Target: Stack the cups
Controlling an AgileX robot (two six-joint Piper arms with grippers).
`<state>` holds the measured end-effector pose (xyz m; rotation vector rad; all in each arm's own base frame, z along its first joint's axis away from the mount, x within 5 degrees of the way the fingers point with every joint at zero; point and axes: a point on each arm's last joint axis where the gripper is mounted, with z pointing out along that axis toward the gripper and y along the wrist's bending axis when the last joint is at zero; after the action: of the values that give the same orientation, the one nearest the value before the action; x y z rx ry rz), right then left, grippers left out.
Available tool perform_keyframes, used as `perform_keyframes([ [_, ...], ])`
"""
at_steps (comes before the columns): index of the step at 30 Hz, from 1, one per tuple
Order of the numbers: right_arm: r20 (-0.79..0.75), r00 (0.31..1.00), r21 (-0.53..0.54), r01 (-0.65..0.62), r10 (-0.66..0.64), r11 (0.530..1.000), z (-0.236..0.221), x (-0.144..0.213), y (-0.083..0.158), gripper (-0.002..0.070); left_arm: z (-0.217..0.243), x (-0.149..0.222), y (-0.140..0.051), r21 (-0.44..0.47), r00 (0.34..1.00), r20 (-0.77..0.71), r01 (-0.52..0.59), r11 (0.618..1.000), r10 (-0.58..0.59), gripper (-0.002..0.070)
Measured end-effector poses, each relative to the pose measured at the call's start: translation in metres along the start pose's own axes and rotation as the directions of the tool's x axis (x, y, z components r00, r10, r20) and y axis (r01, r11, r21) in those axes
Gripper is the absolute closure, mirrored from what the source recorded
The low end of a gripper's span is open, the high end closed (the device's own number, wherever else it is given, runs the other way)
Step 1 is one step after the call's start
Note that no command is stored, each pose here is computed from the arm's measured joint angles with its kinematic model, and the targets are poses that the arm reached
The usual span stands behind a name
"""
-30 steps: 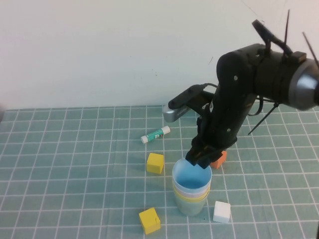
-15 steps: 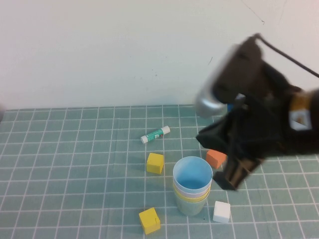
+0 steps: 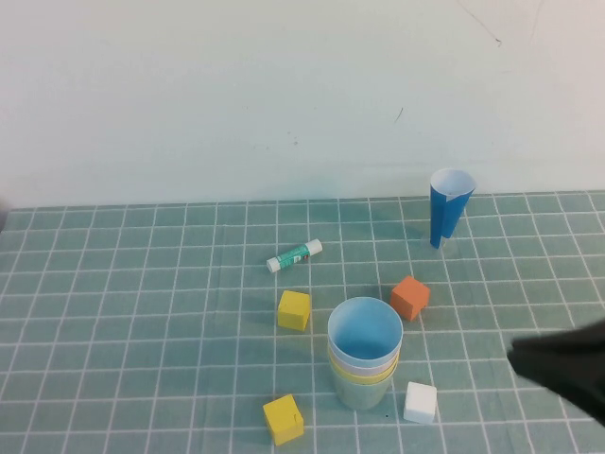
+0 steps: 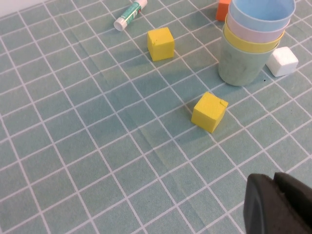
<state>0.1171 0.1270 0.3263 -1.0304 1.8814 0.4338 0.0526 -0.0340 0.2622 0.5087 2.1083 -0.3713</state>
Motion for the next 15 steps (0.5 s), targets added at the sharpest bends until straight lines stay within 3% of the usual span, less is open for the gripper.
perform_keyframes([
  [6, -0.25, 0.967, -0.05, 0.033, -0.045, 0.998, -0.003, 0.032, 0.005, 0.0678, 0.0, 0.0, 0.0, 0.0, 1.0, -0.001, 0.0, 1.0, 0.0, 0.0677],
  [10, -0.388, 0.92, -0.007, 0.054, -0.053, 0.998, -0.007, 0.051, 0.002, 0.0678, 0.0, 0.0, 0.0, 0.0, 1.0, -0.001, 0.0, 1.0, 0.0, 0.0677],
  [15, -0.313, 0.948, 0.07, 0.081, -0.055, 0.994, -0.026, 0.049, -0.003, 0.0678, 0.0, 0.0, 0.0, 0.0, 1.0, -0.001, 0.0, 1.0, 0.0, 0.0677],
])
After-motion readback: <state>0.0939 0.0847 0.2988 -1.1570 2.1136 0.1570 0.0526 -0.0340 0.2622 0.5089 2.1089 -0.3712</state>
